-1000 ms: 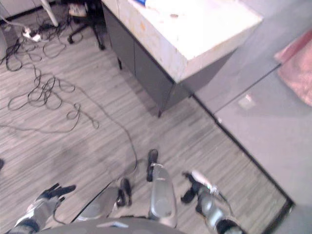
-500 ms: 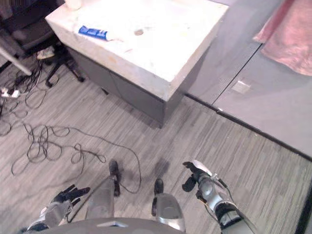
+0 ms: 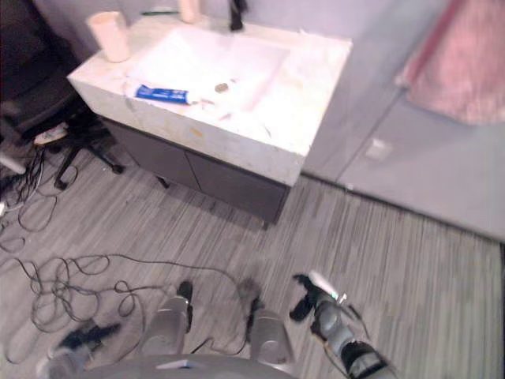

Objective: Organize the bathroom.

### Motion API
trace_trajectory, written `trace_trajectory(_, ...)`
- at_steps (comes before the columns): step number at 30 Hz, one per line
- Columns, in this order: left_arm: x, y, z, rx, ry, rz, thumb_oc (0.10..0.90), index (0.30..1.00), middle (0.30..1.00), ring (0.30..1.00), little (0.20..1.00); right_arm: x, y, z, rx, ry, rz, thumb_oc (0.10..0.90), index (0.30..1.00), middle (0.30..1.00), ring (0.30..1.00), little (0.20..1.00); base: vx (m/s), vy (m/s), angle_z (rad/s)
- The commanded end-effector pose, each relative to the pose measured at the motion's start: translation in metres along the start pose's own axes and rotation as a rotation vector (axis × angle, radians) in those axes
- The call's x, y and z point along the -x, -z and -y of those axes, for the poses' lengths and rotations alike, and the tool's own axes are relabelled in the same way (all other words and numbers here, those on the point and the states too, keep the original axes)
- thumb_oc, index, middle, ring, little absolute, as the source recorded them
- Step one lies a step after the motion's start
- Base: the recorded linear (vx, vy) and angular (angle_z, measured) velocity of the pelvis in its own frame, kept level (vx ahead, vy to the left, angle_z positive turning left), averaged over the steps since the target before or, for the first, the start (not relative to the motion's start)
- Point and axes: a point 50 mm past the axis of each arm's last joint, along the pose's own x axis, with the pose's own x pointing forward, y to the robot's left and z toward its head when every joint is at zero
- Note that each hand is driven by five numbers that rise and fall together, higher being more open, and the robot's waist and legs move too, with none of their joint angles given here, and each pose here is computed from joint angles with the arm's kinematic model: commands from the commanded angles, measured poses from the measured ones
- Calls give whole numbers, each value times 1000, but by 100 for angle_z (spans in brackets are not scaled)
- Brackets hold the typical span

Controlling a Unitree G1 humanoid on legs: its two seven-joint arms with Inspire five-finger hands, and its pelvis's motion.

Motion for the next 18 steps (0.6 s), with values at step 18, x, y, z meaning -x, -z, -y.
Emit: trace_trajectory(18,10,-49,-35,119,-27,220,800,900,900,900,900,-1,-13,36,68,56,81,800,900,900,900,900,29,50,-54)
